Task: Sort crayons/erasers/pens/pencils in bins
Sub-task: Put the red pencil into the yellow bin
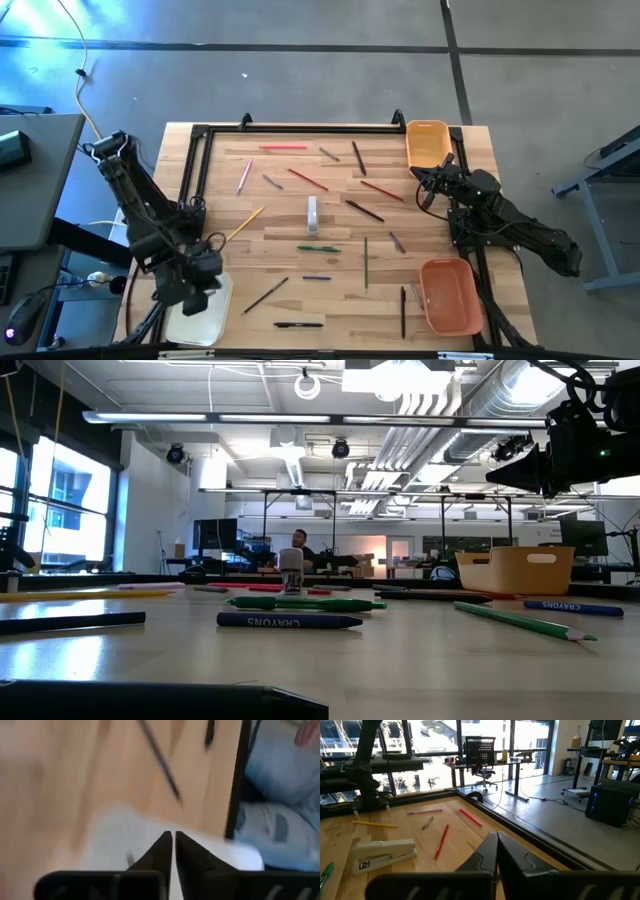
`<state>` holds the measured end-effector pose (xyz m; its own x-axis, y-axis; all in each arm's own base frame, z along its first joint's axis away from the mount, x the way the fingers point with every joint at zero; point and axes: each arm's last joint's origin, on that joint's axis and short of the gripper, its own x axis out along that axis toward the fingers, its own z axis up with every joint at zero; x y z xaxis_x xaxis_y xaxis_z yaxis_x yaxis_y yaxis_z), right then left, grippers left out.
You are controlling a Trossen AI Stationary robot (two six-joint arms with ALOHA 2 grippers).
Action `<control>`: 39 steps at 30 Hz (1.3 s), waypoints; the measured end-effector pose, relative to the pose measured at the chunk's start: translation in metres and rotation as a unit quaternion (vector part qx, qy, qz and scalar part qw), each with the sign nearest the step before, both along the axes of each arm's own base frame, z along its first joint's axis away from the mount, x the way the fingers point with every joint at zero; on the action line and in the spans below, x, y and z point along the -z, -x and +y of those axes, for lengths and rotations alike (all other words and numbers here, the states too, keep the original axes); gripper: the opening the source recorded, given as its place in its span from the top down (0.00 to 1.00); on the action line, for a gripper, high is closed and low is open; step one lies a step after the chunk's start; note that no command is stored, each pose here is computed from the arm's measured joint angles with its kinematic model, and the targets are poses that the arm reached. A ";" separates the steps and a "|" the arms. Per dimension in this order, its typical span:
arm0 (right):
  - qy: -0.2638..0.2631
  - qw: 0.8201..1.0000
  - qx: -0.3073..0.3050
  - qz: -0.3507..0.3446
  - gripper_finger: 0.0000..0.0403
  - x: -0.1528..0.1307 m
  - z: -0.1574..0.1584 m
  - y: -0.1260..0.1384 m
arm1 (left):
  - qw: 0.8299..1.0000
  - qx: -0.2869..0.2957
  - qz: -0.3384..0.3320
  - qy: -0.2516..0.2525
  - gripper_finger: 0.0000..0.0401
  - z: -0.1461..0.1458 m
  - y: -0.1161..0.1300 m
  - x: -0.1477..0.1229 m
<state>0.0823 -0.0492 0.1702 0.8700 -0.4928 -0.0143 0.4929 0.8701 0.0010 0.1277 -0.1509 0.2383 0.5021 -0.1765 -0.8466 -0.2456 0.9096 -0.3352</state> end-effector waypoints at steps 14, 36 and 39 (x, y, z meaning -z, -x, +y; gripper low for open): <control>0.000 1.000 0.000 0.000 1.00 0.000 0.000 0.000 | 0.930 0.062 -0.359 -0.045 1.00 0.068 -0.061 0.051; 0.000 1.000 0.000 0.000 1.00 0.000 0.000 0.000 | 0.850 -0.057 -0.501 -0.153 1.00 0.148 -0.037 0.089; 0.000 1.000 0.000 0.000 1.00 0.000 0.000 0.000 | 0.837 -0.057 -0.523 -0.150 1.00 0.154 -0.037 0.083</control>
